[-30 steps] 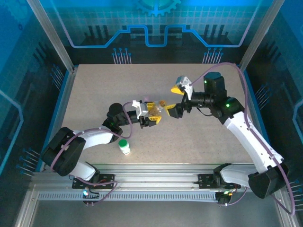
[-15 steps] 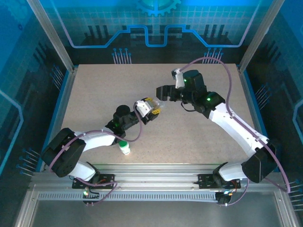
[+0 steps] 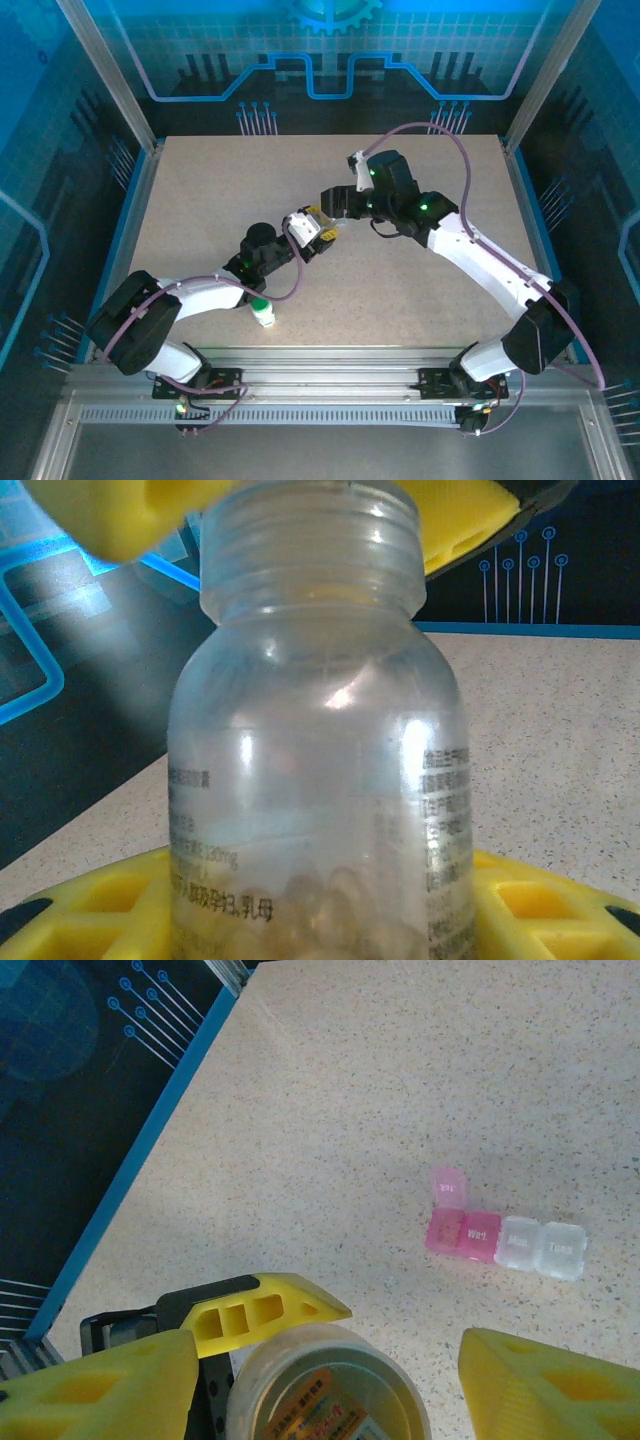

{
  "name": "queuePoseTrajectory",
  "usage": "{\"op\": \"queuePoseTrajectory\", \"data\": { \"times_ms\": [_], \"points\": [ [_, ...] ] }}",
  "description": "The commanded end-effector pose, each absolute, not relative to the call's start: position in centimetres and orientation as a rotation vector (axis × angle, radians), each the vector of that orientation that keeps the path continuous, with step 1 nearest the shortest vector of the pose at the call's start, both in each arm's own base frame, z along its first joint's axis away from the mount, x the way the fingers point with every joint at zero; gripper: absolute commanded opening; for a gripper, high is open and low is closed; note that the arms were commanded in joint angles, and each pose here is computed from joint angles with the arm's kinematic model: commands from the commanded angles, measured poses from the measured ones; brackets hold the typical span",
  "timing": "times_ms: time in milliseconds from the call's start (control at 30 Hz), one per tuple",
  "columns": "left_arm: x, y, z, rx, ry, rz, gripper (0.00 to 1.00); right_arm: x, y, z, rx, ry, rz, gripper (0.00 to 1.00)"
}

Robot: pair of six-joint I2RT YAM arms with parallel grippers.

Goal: Sort the pills into containers

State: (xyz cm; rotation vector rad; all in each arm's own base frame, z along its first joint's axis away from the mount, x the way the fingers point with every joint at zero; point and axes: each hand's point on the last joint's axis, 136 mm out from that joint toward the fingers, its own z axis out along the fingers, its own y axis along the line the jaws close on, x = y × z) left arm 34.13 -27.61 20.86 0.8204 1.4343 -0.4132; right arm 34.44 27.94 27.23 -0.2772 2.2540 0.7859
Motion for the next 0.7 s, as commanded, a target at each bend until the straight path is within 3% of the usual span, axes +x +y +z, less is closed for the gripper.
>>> {"op": "queuePoseTrajectory", "data": {
  "times_ms": [0,667],
  "points": [
    [34.3,-27.9,23.3,0.803,1.357,-0.393,0.0,34.3,28.4,27.0,-0.273,2.262,0.793,0.65],
    [34.6,-27.9,23.8,0.786,1.351,-0.387,0.0,33.2,29.8,26.6,-0.306,2.275,0.916,0.47]
  ]
}}
